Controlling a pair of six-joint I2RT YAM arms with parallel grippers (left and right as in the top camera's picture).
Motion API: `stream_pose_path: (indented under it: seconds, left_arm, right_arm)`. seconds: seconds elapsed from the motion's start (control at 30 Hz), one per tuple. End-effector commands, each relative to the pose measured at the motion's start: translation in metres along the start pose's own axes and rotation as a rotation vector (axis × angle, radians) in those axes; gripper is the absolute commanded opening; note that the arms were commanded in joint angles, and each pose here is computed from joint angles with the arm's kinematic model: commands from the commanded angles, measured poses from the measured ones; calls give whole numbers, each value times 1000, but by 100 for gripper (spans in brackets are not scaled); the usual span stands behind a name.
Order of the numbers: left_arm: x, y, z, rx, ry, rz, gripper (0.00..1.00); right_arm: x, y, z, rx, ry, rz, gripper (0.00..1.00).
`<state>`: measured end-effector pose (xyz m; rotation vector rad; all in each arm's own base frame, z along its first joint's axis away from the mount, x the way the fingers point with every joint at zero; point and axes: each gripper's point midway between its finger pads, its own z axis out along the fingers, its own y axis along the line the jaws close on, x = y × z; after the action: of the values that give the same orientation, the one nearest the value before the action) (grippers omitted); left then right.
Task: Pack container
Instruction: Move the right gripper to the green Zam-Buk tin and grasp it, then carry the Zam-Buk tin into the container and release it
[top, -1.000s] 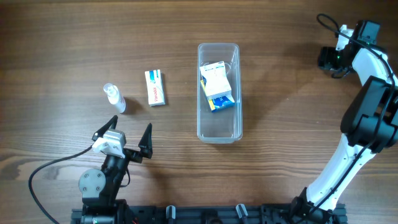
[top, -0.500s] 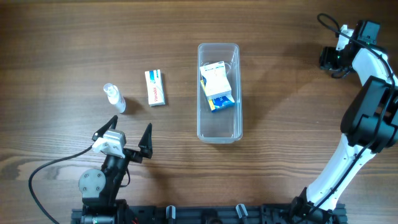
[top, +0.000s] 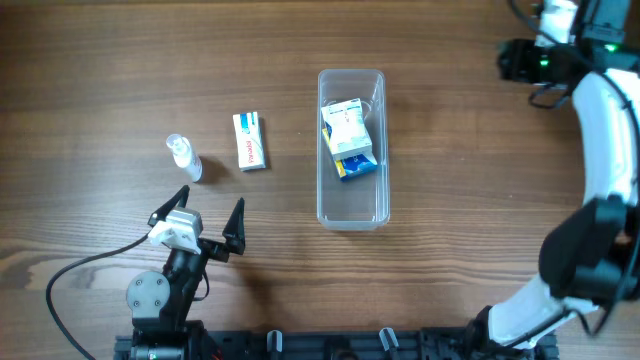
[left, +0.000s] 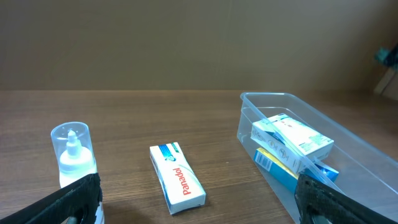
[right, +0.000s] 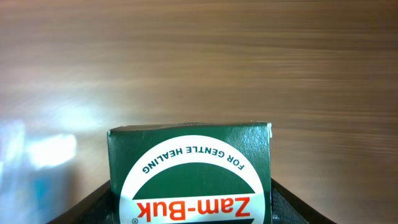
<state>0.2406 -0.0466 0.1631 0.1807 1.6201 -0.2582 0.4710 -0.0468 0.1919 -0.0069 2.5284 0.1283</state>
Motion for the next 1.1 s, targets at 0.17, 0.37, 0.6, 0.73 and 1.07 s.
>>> stream_pose_path:
  seconds: [0.17, 0.37, 0.6, 0.73, 1.07]
  left_arm:
    - [2, -1, 0, 9, 2, 14, 100]
    - [2, -1, 0, 9, 2, 14, 100]
    - [2, -1, 0, 9, 2, 14, 100]
    - [2, -1, 0, 9, 2, 14, 100]
    - [2, -1, 0, 9, 2, 14, 100]
  right_arm:
    - [35, 201, -48, -286, 74, -217, 63]
    - [67, 260, -21, -325, 164, -275, 64]
    - [92, 266, 33, -298, 277, -250, 67]
    - [99, 266, 45, -287, 309, -228, 68]
    - [99, 266, 46, -276, 318, -158, 79]
